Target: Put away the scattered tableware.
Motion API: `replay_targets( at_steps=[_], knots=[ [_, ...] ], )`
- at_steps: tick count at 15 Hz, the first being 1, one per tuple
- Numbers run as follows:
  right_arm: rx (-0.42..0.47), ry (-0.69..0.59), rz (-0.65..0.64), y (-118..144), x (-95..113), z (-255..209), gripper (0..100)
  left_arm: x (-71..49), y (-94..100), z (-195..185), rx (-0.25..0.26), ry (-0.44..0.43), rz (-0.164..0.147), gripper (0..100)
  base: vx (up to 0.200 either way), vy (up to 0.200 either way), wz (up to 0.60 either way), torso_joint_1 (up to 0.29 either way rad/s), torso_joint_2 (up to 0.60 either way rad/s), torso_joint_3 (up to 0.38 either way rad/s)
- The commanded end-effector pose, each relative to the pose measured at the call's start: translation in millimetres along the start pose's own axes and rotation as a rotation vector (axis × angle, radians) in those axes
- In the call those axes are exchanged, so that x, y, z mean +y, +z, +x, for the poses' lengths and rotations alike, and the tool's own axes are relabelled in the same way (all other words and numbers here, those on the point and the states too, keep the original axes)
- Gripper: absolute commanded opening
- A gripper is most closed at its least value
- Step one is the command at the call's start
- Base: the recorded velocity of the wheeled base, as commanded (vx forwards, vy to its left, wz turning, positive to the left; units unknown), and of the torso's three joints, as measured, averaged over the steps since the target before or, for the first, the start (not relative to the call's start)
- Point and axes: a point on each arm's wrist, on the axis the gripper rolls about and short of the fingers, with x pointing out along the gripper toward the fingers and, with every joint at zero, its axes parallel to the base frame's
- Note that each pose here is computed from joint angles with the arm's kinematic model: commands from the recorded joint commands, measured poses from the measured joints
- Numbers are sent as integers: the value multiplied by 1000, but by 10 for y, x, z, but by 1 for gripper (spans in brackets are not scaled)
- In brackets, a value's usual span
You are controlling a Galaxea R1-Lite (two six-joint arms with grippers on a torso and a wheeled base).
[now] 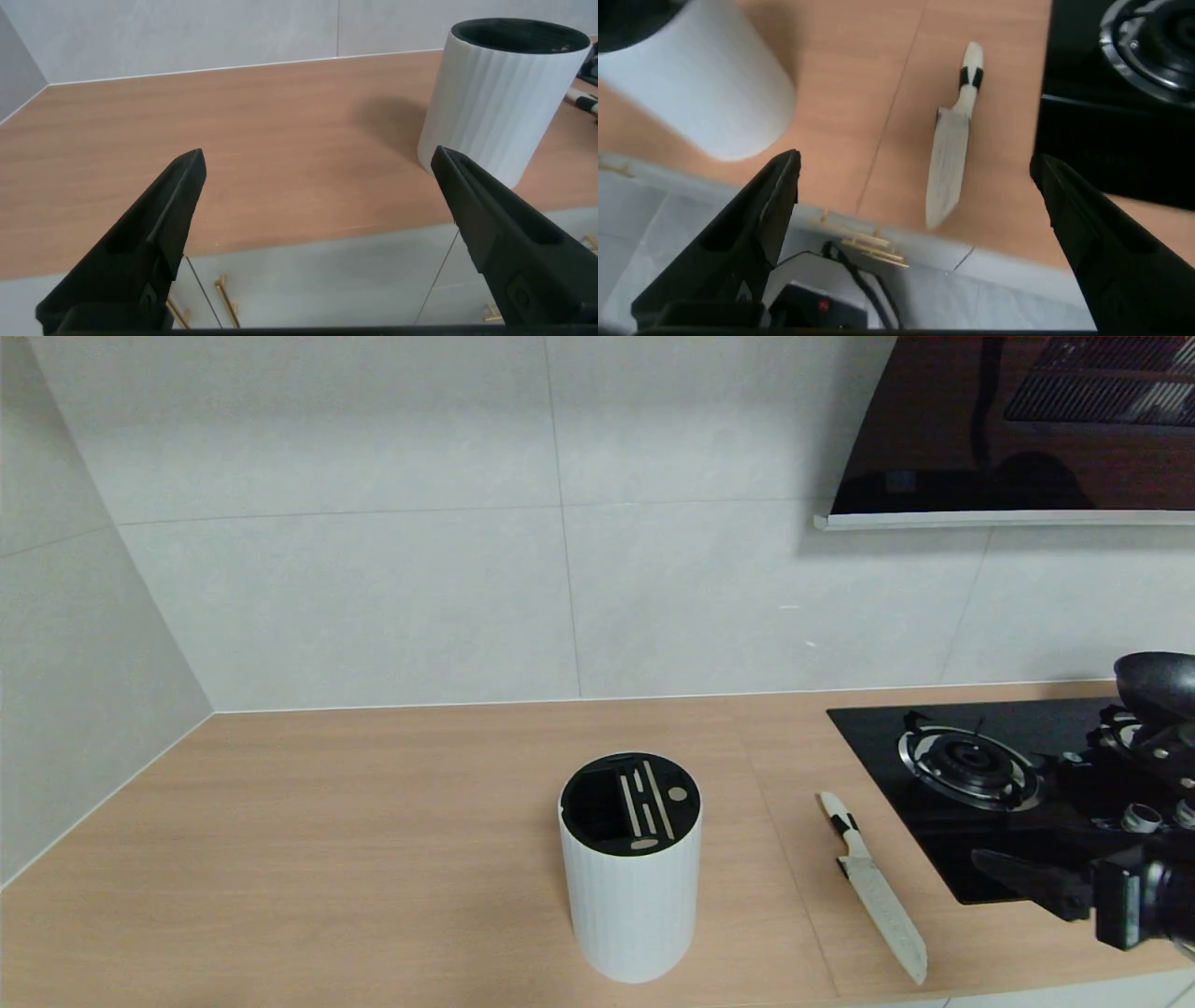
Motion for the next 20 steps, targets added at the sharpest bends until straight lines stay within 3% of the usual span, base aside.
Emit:
replay_targets(
  at_steps=[1,3,7,9,14,20],
  knots=[
    [113,-12,5,-58,-79,678,100,0,0,0,0,-1,0,100,0,0,0,0,0,0],
    [118,-43,3,-60,-124,914,100,0,0,0,0,-1,0,100,0,0,0,0,0,0],
    [230,-46,-24,-471,-75,1526,100,0,0,0,0,-1,0,100,0,0,0,0,0,0],
    [200,-111,-36,-631,-101,1743,100,0,0,0,0,1,0,100,0,0,0,0,0,0],
    [169,-130,-31,-872,-156,2021,100,0,0,0,0,-1,0,100,0,0,0,0,0,0],
    [128,-168,-26,-967,-221,2174,100,0,0,0,0,-1,0,100,0,0,0,0,0,0]
  ],
)
